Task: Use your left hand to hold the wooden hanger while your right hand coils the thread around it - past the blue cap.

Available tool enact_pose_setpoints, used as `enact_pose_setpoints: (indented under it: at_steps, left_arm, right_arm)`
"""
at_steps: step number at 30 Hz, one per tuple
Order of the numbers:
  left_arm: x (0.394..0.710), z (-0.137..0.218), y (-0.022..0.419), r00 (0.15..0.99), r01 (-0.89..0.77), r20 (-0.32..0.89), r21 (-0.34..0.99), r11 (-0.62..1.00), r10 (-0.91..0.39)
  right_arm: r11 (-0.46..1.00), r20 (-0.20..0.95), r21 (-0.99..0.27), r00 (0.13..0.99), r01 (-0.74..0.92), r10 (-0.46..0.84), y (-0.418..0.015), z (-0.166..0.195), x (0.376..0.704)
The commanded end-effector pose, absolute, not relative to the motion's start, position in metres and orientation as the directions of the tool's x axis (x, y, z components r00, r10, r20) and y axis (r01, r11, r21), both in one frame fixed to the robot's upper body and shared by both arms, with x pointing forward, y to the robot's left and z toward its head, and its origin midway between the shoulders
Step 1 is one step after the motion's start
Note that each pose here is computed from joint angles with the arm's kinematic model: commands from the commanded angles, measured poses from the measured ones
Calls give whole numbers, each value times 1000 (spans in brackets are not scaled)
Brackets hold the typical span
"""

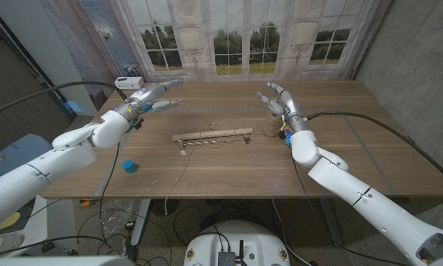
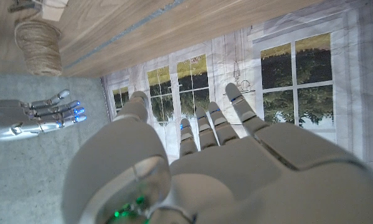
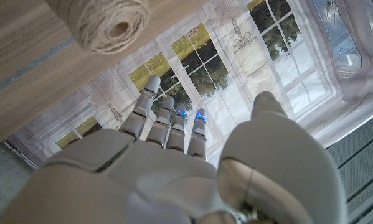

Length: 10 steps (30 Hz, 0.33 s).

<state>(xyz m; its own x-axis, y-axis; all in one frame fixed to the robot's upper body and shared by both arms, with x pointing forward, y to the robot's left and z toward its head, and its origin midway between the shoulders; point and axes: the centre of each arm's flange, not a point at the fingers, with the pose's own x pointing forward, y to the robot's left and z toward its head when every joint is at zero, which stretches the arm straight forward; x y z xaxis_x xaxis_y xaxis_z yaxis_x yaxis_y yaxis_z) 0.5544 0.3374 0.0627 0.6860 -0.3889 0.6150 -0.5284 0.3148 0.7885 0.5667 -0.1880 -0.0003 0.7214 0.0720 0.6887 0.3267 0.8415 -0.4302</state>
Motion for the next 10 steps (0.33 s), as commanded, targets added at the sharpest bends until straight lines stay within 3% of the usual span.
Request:
enact_pose_setpoints:
  at_steps: [1,10]
  left_arm:
    - [568,61,363,592,-457,705,693,558,-390]
    - [583,59,371,594,-379,723,637,671,-352]
  right_arm:
    - [941,779,-203,626,272,-13,-208,-7,558]
    - [957,824,-65,556,281,-107,-207,-18,555]
